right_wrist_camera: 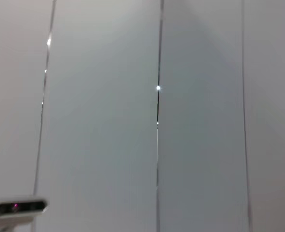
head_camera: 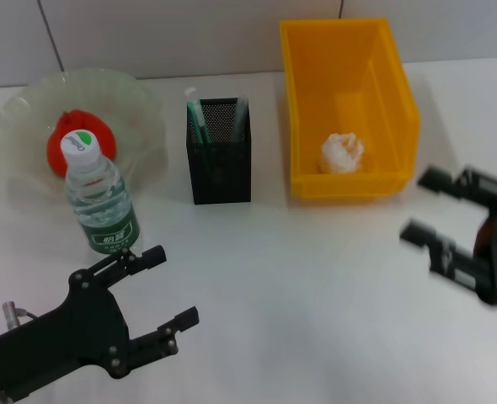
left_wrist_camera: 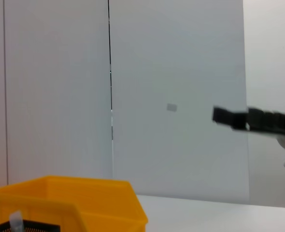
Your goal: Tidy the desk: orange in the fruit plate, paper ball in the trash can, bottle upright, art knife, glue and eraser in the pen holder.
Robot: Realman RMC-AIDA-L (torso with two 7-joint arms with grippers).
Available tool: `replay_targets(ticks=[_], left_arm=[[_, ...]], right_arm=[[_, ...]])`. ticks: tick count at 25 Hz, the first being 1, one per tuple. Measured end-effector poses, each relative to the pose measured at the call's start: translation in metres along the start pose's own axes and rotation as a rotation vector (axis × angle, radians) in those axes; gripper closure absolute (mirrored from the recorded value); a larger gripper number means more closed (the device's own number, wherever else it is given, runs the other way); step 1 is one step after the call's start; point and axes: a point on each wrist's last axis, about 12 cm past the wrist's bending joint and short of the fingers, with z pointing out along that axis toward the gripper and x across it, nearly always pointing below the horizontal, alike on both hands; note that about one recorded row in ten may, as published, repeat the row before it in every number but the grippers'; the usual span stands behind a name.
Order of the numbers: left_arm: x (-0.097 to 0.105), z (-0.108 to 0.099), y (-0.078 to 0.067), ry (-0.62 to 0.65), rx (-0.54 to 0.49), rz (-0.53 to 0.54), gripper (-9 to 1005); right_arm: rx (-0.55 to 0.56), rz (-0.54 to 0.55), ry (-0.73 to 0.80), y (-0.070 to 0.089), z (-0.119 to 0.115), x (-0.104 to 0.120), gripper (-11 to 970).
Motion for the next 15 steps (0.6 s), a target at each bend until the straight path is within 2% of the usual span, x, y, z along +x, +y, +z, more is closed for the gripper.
replay_targets(ticks=[3,5,10,11,14,15], left_arm=[[0.001,-0.002,-0.001,0.005,-0.002,-0.005,196],[0.002,-0.003,-0.002,0.009,0.003,-0.009,196],[0.003,-0.003,-0.003,0.025,0.024,-0.021,196],[0.005,-0.002,-0.005,0.055,0.067,-0.043,196],[0.005,-0.001,-0.006,0.069,0.086,-0.055,196],[0.006,-0.001,-0.006,0.076,0.097,-0.06,196]], right_arm=[[-0.054,0.102,0.073,0.01,-0.009,0.019,428],[-0.093,0.132,0.12,0.014,-0.01,0.025,387],[-0.186,0.167,0.2,0.019,0.003,0.036,285],[-0.196,0.171,0.211,0.019,0.005,0.037,265],[-0.221,0.179,0.235,0.017,0.014,0.042,175],[-0.233,0.184,0.241,0.015,0.02,0.044,175]])
